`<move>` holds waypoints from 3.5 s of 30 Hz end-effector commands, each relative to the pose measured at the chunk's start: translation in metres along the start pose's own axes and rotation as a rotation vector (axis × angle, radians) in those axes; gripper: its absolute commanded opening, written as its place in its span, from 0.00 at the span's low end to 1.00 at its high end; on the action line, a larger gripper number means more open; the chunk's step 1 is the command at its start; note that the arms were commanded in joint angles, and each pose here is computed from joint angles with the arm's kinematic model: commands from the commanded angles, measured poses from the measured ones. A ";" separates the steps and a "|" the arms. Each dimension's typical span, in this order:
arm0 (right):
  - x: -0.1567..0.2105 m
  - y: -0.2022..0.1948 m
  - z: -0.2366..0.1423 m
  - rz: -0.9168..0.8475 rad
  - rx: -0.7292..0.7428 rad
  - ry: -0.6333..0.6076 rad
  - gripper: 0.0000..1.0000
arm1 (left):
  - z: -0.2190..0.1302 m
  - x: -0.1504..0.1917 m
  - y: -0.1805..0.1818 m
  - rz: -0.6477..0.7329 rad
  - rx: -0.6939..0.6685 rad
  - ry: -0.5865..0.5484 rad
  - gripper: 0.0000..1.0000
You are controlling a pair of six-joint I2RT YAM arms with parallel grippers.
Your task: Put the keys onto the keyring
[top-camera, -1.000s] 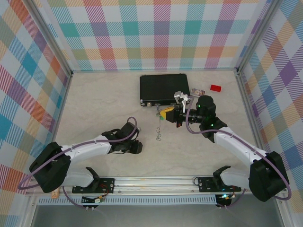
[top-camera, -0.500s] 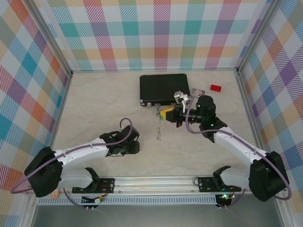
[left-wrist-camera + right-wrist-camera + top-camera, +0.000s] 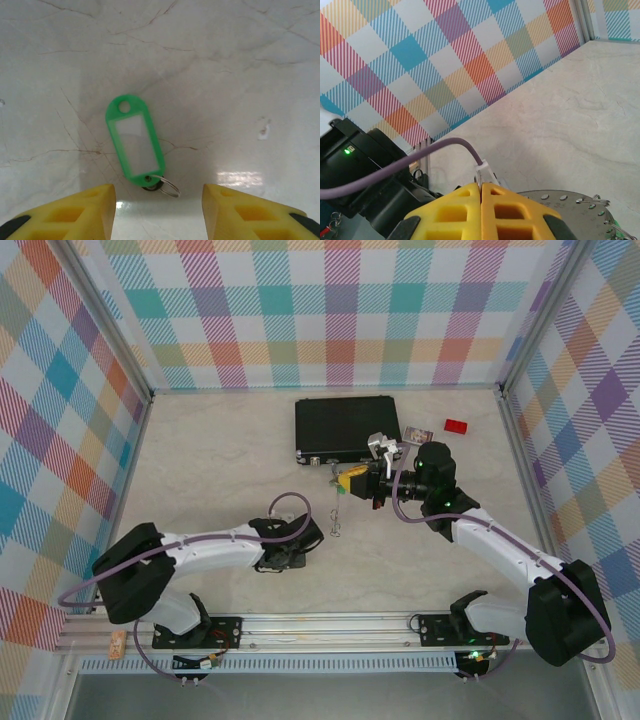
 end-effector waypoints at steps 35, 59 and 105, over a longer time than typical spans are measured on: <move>-0.006 0.007 0.000 -0.026 -0.048 -0.019 0.00 | -0.002 0.009 0.019 -0.014 -0.075 -0.008 0.32; -0.005 0.006 0.000 -0.020 -0.051 -0.015 0.00 | -0.008 0.015 0.029 -0.178 -0.001 -0.067 0.32; -0.005 0.006 0.001 -0.012 -0.056 -0.013 0.00 | -0.001 0.015 0.014 -0.392 0.337 -0.201 0.24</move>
Point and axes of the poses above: each hand's point on the last joint's axis, 136 mm out from that joint toward the fingers, its own z axis out along the fingers, its own y axis along the line the jaws close on, x = y × z, the point moved 3 cm from there along -z, back along the fingers, and after that the axes turned 9 degrees about z, right-handed, at the moved point
